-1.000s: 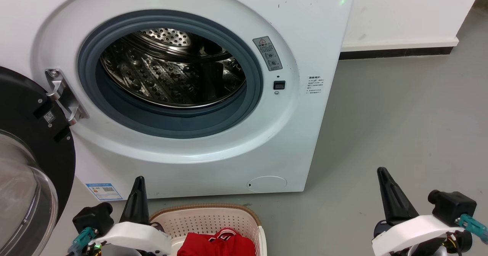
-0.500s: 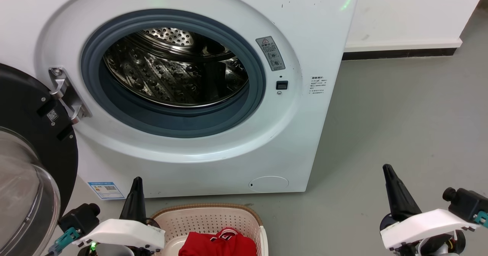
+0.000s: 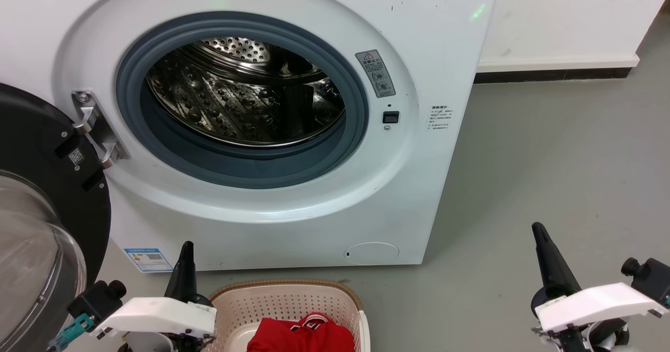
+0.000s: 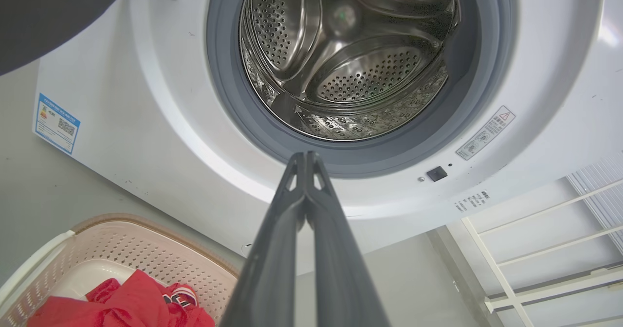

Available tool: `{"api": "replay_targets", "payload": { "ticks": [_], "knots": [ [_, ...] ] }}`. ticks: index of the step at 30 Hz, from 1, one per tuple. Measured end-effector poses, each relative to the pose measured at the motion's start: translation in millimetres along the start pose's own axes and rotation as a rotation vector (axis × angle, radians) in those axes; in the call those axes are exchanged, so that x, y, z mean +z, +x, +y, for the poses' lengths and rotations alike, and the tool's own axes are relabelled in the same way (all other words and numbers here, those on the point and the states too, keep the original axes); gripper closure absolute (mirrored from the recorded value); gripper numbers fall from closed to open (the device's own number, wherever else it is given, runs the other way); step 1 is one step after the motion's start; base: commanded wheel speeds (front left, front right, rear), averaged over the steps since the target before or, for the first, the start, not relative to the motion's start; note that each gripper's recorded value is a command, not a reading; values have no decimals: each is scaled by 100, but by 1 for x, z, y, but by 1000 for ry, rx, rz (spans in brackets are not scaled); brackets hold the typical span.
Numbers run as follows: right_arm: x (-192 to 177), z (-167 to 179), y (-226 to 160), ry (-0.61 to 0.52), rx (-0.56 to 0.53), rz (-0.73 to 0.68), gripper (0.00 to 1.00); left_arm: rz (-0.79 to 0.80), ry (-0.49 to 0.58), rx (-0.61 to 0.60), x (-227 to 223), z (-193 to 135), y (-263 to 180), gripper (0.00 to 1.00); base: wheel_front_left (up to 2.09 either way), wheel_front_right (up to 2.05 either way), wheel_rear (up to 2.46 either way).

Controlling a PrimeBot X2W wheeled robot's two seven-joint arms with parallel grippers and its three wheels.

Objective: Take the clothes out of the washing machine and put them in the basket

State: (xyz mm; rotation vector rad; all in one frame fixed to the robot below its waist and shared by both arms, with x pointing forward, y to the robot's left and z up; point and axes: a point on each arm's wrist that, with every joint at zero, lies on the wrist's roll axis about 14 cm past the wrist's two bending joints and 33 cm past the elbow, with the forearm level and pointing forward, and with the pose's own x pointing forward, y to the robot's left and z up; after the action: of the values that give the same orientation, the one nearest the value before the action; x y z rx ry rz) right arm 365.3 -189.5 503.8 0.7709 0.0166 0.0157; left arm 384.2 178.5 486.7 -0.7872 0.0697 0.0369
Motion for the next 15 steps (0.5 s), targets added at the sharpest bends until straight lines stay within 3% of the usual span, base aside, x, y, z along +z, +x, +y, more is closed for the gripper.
{"api": "replay_targets", "payload": {
  "ticks": [15],
  "knots": [
    [2,-4,4,190,-13,-2,100,6,-191,4,4,2,2,100,0,0,0]
  ]
}}
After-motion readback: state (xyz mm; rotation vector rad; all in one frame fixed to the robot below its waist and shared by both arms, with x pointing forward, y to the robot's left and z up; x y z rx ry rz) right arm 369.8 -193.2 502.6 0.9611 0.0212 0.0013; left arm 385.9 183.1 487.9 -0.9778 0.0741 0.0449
